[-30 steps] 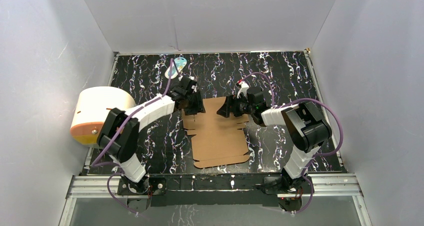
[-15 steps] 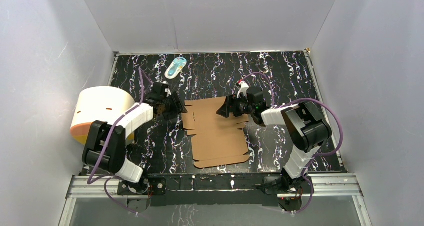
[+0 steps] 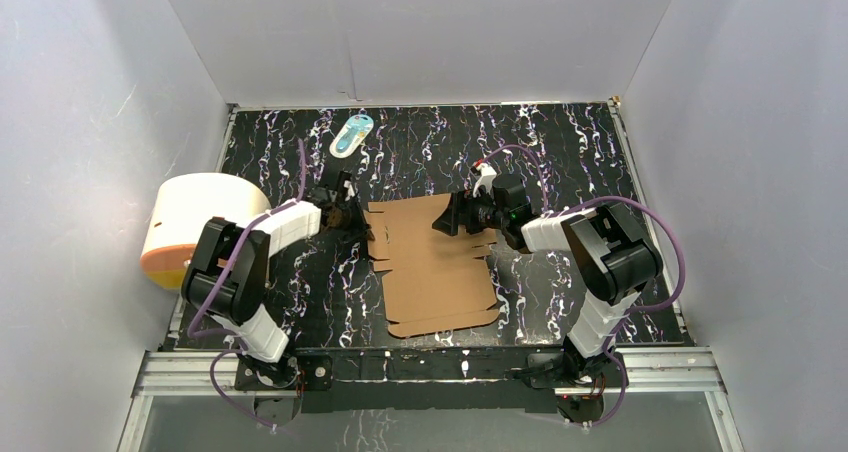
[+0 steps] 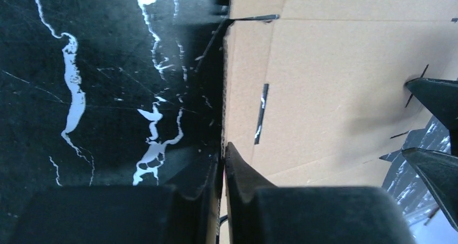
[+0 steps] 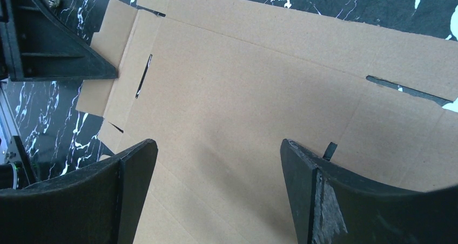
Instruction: Fold the paper box
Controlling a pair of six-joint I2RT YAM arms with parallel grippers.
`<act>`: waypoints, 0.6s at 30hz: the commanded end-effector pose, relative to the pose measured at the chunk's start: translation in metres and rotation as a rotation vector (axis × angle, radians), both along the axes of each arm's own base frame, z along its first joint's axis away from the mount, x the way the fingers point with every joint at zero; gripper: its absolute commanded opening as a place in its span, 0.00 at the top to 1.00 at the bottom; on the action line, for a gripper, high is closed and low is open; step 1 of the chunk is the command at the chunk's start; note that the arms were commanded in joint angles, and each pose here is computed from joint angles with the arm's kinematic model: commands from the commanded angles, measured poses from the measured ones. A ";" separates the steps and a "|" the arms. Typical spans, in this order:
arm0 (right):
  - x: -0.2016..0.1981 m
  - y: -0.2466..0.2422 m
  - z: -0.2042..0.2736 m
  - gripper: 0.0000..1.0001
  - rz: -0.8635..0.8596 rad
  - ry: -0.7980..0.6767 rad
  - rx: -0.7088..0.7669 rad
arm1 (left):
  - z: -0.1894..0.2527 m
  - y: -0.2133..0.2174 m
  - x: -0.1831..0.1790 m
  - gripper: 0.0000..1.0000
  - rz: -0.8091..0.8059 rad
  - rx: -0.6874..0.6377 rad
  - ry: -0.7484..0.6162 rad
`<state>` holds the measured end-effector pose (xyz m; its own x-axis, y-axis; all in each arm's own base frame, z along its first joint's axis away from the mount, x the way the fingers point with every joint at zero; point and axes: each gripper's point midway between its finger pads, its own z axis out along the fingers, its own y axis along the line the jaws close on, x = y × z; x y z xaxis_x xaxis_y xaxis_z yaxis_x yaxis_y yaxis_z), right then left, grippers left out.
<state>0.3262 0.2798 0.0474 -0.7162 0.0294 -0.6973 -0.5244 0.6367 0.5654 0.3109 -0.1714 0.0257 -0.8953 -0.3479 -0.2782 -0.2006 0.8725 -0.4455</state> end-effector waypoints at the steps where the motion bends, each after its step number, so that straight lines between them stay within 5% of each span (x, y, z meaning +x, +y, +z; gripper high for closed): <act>1: -0.016 -0.001 -0.022 0.06 0.010 0.073 -0.040 | 0.023 -0.007 0.010 1.00 -0.052 0.103 -0.067; 9: -0.016 -0.004 -0.029 0.07 -0.019 0.092 -0.059 | 0.034 -0.019 0.013 1.00 -0.120 0.327 -0.101; 18: -0.014 -0.005 -0.034 0.07 -0.060 0.116 -0.064 | 0.027 -0.038 0.012 0.74 -0.179 0.426 -0.087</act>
<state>0.3289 0.2808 0.0470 -0.7197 0.0536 -0.6922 -0.4980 0.6549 0.5684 0.3235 -0.2064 0.0503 -0.8966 -0.0663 -0.4378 -0.0208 0.9939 -0.1080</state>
